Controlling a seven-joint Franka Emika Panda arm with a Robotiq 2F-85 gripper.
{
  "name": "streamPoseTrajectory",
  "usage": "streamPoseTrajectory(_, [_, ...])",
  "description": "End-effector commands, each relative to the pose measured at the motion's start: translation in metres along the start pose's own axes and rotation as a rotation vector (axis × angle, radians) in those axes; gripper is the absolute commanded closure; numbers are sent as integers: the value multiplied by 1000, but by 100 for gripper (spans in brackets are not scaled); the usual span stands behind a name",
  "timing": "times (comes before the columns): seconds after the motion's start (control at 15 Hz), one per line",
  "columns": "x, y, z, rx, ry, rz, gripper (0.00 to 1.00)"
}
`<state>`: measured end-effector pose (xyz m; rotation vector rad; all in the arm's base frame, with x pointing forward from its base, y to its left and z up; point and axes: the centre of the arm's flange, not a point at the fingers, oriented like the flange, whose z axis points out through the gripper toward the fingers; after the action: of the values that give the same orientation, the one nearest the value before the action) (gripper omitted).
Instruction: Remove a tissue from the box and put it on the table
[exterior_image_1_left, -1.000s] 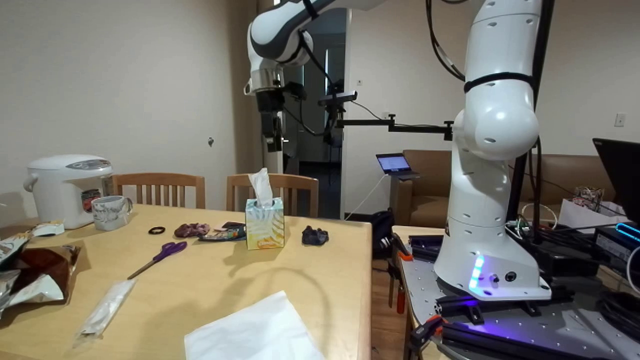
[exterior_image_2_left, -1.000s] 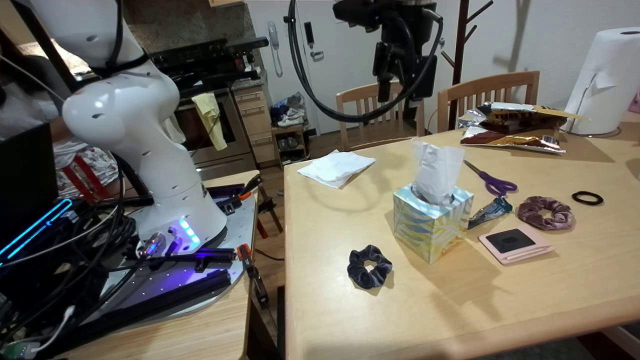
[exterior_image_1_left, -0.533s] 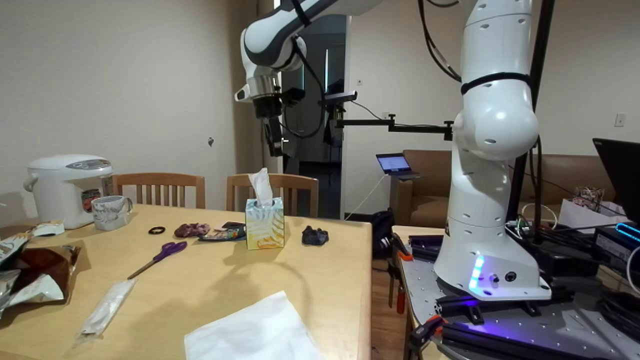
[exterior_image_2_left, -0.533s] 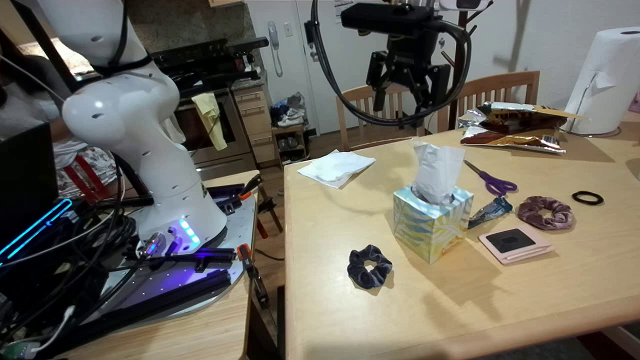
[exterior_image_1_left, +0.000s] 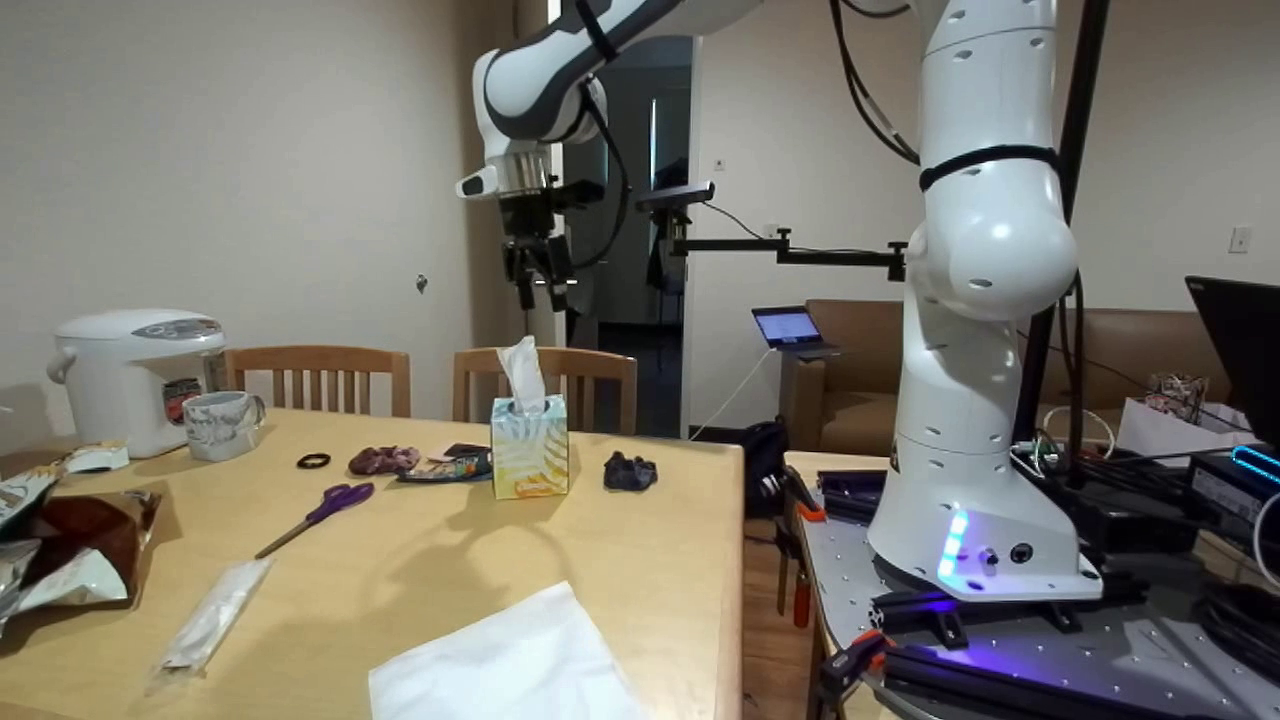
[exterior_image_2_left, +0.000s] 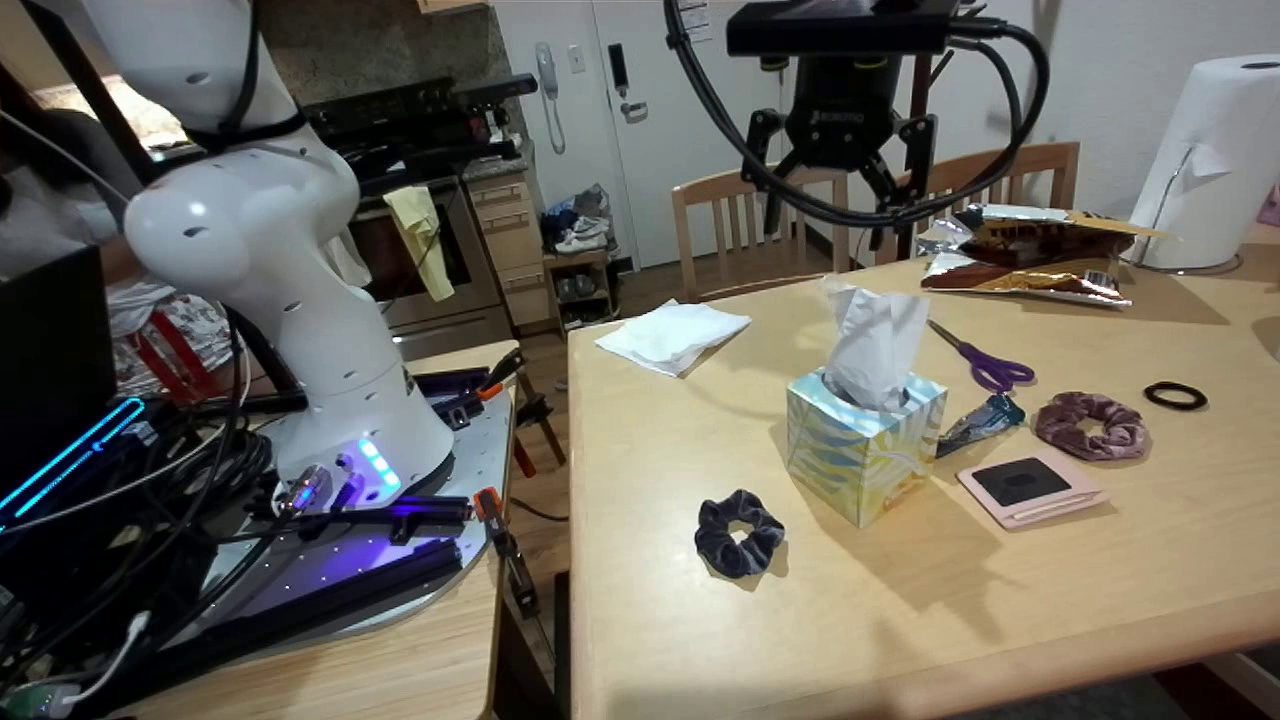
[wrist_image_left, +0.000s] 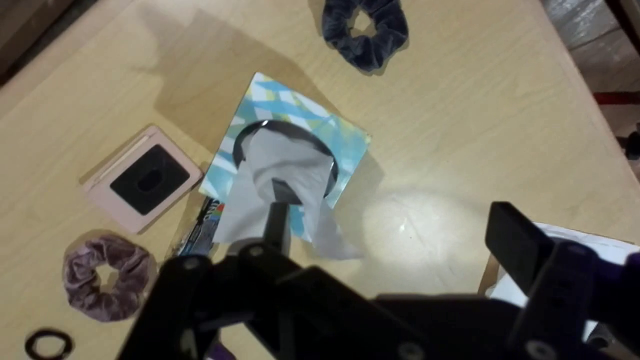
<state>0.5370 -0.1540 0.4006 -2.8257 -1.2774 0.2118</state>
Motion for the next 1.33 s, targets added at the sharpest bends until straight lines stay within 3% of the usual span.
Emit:
streamPoseTrajectory(0.0, [14,4,14,-74,98,-158,0])
streamPoseTrajectory(0.2, [22,10,39,-90,226,-247,0])
streamPoseTrajectory(0.4, [18,9,45,-15,290,-281,0])
streamPoseTrajectory(0.87, [-25,9,45,32,86,-222,0])
streamPoseTrajectory(1.27, [-19,8,46,5,81,-287,0])
